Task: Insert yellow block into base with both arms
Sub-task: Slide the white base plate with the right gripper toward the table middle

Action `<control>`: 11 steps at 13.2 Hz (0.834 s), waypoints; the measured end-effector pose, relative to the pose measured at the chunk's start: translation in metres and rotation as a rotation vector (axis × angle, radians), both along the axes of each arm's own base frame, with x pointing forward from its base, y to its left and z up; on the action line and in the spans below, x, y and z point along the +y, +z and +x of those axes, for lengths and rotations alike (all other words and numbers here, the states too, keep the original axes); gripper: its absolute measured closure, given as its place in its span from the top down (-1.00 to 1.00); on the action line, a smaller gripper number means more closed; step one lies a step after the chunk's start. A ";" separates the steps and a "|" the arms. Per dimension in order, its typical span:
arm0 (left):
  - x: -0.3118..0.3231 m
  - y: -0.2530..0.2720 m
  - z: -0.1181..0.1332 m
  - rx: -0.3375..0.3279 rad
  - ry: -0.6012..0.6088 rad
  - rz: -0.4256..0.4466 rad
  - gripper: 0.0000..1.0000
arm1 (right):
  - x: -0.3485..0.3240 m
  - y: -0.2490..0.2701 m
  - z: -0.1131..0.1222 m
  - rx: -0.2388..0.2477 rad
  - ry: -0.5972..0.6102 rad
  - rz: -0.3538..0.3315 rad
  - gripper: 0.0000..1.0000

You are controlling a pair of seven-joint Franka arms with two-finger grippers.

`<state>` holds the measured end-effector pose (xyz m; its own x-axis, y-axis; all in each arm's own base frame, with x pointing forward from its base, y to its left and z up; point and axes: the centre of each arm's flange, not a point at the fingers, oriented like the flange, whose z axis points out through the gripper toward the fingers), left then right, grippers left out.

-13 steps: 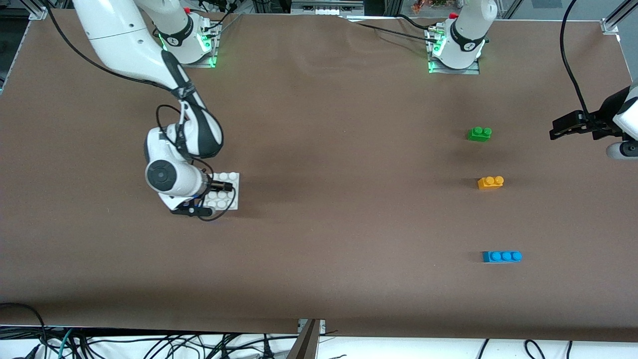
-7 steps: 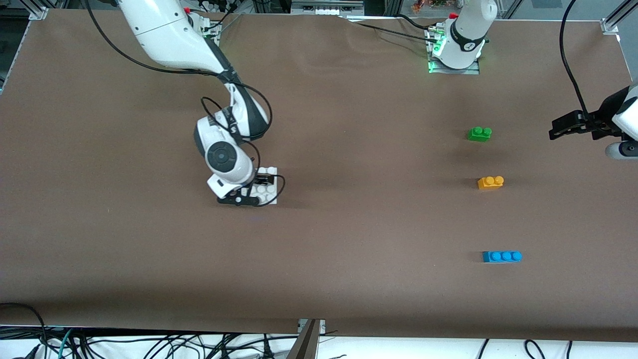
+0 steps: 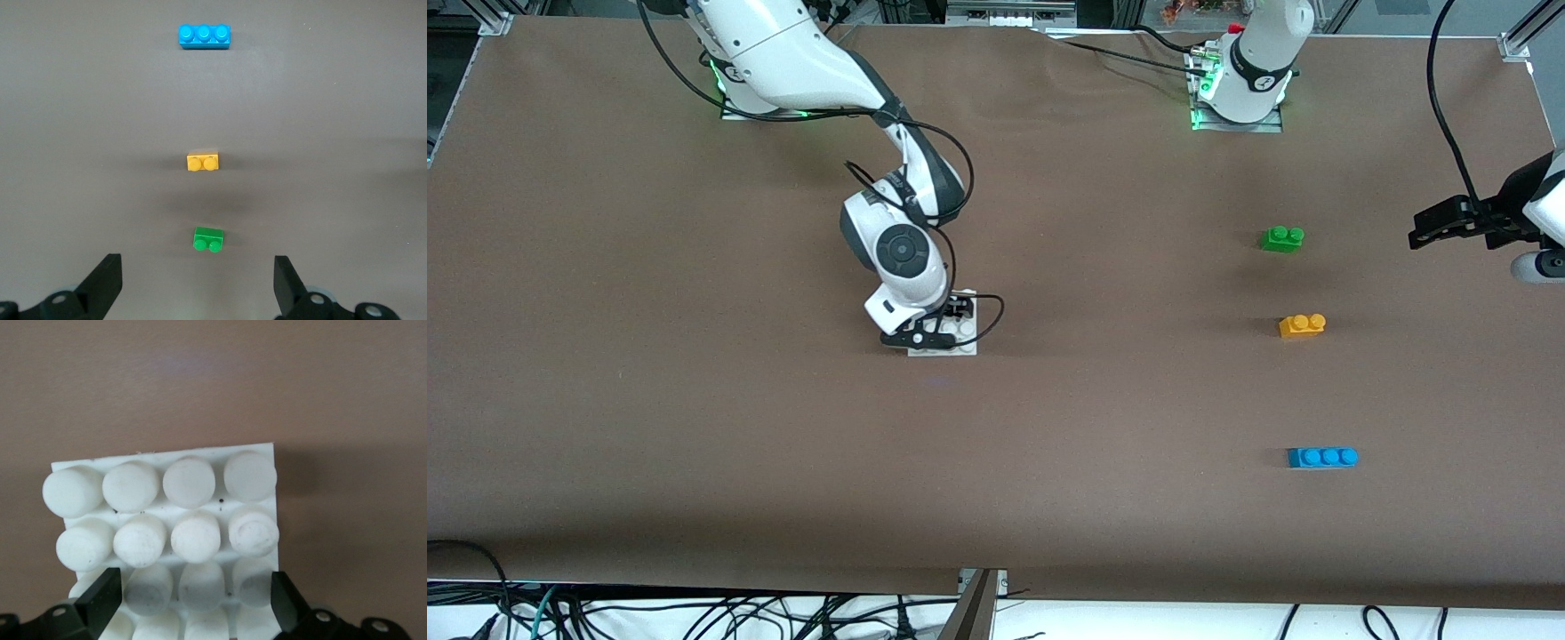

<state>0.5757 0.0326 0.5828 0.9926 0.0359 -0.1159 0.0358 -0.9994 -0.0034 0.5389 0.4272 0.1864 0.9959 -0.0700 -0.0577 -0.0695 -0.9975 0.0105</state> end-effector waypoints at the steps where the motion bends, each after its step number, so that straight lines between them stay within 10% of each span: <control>1: 0.000 0.000 0.000 -0.001 0.000 0.000 1.00 | 0.010 0.000 -0.004 -0.005 -0.010 0.002 1.00; 11: 0.005 0.002 0.000 -0.004 0.008 0.001 1.00 | 0.080 0.005 -0.040 -0.035 -0.060 0.025 1.00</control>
